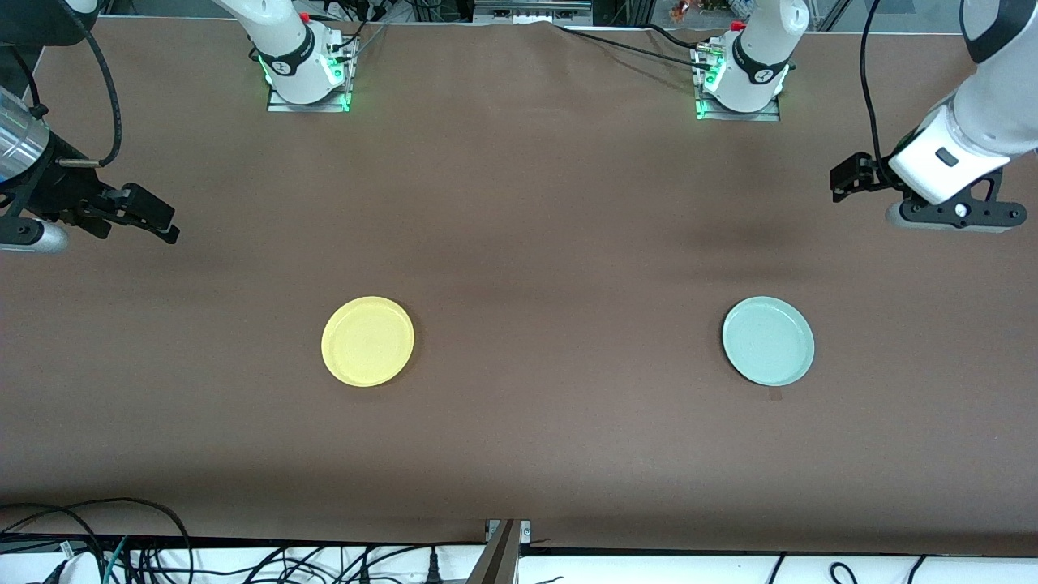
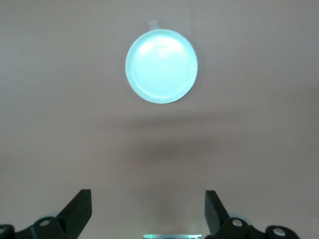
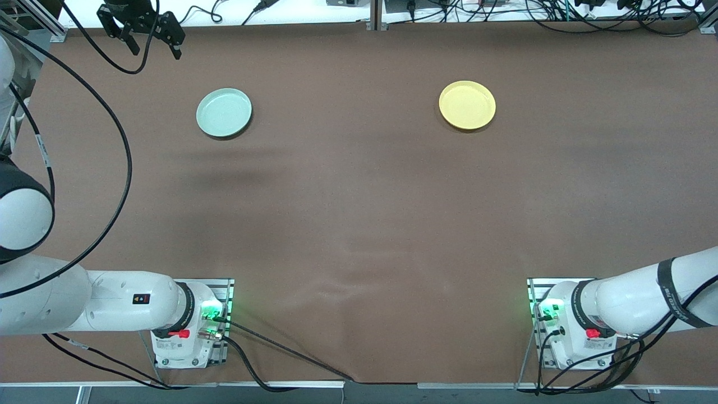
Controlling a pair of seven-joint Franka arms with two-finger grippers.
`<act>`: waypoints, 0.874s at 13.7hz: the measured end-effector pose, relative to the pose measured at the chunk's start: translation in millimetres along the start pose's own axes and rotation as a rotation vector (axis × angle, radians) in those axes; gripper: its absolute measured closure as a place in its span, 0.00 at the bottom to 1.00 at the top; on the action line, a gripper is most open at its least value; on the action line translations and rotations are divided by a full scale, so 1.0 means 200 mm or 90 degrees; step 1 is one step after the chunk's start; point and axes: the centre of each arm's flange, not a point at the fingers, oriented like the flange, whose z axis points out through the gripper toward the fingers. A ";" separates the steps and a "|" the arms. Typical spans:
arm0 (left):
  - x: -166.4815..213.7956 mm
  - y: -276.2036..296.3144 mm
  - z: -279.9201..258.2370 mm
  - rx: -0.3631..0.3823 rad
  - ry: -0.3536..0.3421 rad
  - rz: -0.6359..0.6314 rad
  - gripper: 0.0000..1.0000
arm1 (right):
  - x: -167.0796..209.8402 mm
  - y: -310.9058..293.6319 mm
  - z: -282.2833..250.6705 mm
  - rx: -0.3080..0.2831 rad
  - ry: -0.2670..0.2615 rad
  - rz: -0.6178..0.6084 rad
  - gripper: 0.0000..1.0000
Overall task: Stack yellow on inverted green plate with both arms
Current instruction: 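Move the left gripper down toward the pale green plate, then grasp the rim of the pale green plate with the left gripper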
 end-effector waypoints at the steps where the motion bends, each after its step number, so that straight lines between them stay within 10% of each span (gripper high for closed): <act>1: 0.06 -0.04 0.07 -0.003 0.000 -0.008 0.00 | 0.00 0.00 0.00 0.000 0.000 0.000 0.00; 12: 0.78 -0.36 1.29 -0.041 0.073 0.051 0.00 | 0.00 0.00 0.00 0.000 0.000 0.000 0.00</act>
